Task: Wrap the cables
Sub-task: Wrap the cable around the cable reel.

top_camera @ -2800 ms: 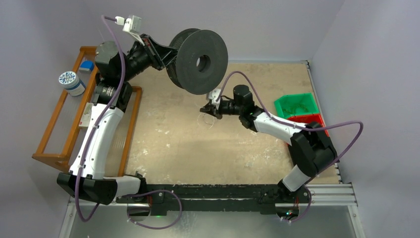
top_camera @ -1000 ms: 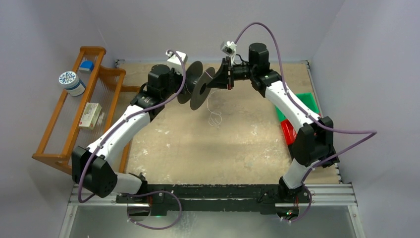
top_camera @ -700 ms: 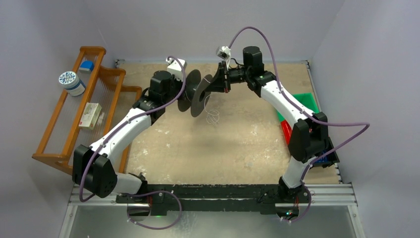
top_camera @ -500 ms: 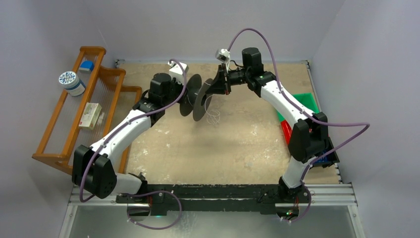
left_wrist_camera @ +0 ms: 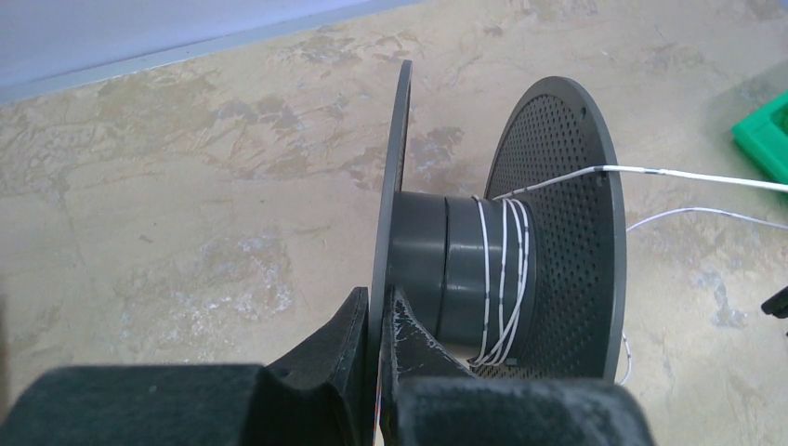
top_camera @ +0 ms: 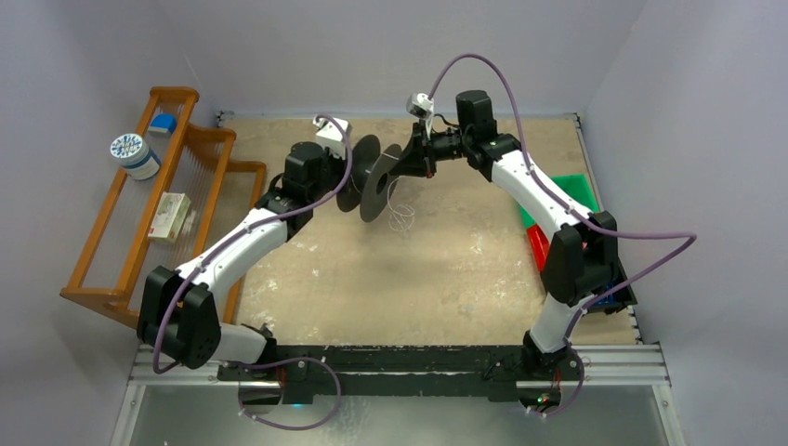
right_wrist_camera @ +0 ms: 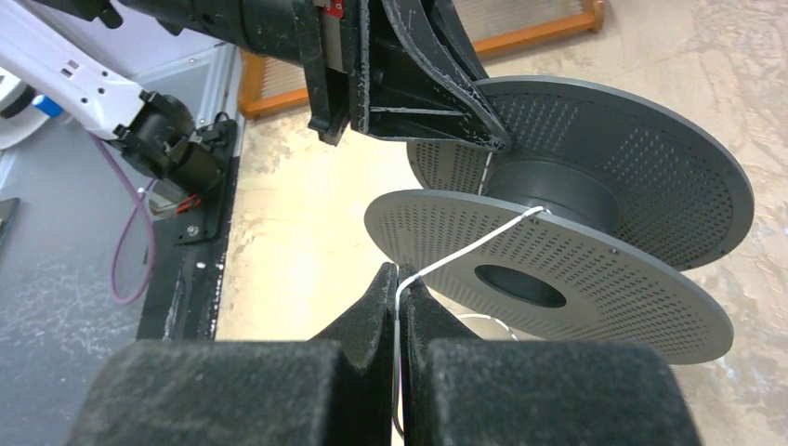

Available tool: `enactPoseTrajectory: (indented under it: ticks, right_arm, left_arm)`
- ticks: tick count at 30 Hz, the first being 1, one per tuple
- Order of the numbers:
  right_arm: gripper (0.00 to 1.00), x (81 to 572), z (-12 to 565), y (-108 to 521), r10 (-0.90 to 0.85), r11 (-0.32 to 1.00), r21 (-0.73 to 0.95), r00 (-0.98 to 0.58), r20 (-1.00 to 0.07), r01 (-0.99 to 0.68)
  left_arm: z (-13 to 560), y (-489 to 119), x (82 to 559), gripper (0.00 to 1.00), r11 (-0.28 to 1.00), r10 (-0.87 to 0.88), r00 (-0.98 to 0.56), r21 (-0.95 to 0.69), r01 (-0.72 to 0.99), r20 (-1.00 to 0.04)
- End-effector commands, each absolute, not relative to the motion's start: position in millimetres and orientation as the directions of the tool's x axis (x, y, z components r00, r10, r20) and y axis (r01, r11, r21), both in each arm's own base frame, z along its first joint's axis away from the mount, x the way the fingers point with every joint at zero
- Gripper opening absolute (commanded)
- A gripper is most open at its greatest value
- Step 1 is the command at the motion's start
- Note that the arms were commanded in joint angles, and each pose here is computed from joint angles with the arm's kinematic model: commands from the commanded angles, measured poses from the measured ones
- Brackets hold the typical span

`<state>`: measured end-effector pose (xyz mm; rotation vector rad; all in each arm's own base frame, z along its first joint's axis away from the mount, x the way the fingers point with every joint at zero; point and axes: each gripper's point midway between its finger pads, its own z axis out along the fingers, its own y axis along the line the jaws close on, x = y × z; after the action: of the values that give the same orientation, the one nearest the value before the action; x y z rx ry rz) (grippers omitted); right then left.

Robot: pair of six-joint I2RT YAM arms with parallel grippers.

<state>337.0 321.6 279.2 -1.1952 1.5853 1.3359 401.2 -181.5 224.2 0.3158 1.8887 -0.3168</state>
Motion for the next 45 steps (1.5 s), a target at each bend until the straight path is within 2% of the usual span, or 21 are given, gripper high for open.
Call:
enactPoseTrajectory:
  ticks: [1,13,19,25,30,36,45]
  right_arm:
    - [0.00,325,303,320,-0.165,-0.047,0.223,-0.213,-0.963,-0.974]
    - [0.02,279,290,342,-0.184,-0.265,0.232,-0.187,-0.965,-0.936]
    - [0.04,264,263,365,-0.242,-0.322,0.272,-0.199,-0.950,-0.907]
    - [0.04,240,238,391,-0.315,-0.372,0.261,-0.144,-0.938,-0.891]
    - [0.04,236,218,399,-0.360,-0.362,0.290,-0.153,-0.920,-0.886]
    - [0.04,237,205,399,-0.380,-0.354,0.306,-0.163,-0.911,-0.884]
    - [0.06,222,184,407,-0.420,-0.380,0.331,-0.158,-0.894,-0.864]
  left_arm:
    - [232,-141,424,0.00,0.990,-0.067,-0.276,-0.099,0.100,-0.959]
    - [226,-126,425,0.00,0.984,-0.179,-0.266,-0.178,-0.029,-0.947]
    - [218,-121,429,0.00,0.975,-0.219,-0.275,-0.202,-0.089,-0.936]
    - [219,-121,431,0.00,0.956,-0.294,-0.276,-0.277,-0.099,-0.915]
    - [248,-102,436,0.00,0.928,-0.373,-0.238,-0.367,-0.071,-0.897]
    - [309,-70,431,0.00,0.890,-0.452,-0.158,-0.457,-0.005,-0.878]
    - [334,-78,427,0.00,0.806,-0.568,-0.185,-0.587,0.072,-0.802]
